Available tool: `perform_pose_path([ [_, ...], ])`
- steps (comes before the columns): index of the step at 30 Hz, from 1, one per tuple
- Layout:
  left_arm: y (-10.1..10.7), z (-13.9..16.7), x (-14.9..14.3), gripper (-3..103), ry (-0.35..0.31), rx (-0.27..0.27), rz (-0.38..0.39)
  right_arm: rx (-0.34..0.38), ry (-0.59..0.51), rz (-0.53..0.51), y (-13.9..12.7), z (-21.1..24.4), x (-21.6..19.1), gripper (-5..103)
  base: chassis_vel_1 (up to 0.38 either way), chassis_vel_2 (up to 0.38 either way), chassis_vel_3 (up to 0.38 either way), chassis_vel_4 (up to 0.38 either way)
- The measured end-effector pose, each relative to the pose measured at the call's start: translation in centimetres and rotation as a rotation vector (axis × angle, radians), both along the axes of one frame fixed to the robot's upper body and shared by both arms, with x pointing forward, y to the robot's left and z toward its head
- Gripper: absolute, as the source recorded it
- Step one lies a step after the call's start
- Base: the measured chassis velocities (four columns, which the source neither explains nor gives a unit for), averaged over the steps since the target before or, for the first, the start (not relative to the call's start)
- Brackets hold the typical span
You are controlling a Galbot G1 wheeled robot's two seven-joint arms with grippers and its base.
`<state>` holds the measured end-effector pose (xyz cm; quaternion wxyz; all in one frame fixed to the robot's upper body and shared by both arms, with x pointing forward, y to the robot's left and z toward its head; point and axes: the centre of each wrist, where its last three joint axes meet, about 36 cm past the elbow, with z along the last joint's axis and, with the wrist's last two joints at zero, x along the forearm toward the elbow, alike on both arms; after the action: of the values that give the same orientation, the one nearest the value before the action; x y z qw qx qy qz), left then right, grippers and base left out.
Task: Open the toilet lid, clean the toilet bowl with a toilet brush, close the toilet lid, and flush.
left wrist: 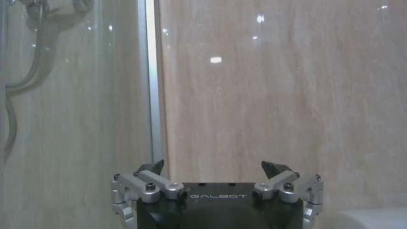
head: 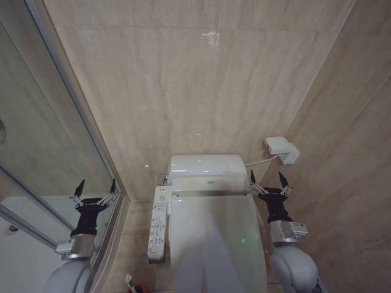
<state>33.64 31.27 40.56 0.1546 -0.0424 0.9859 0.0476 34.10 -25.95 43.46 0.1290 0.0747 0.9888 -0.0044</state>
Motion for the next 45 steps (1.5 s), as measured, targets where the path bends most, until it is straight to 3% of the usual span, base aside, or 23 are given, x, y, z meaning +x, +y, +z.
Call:
perform_pose_path([
  [8,-0.9,0.1,-1.1,100,0.019,-0.018,-0.018,0.0,0.0,0.0,0.0,0.0,0.0,100,0.0,0.0,0.0,0.0],
  [14,-1.5,0.8,-1.7,100,0.071,-0.093,-0.016,0.0,0.0,0.0,0.0,0.0,0.0,100,0.0,0.0,0.0,0.0],
  [17,-1.5,1.2,-1.7,100,0.076,-0.107,-0.025,0.0,0.0,0.0,0.0,0.0,0.0,100,0.0,0.0,0.0,0.0],
  [45,-1.9,1.2,-1.0,100,0.064,-0.118,-0.049,0.0,0.0,0.0,0.0,0.0,0.0,100,0.0,0.0,0.0,0.0],
])
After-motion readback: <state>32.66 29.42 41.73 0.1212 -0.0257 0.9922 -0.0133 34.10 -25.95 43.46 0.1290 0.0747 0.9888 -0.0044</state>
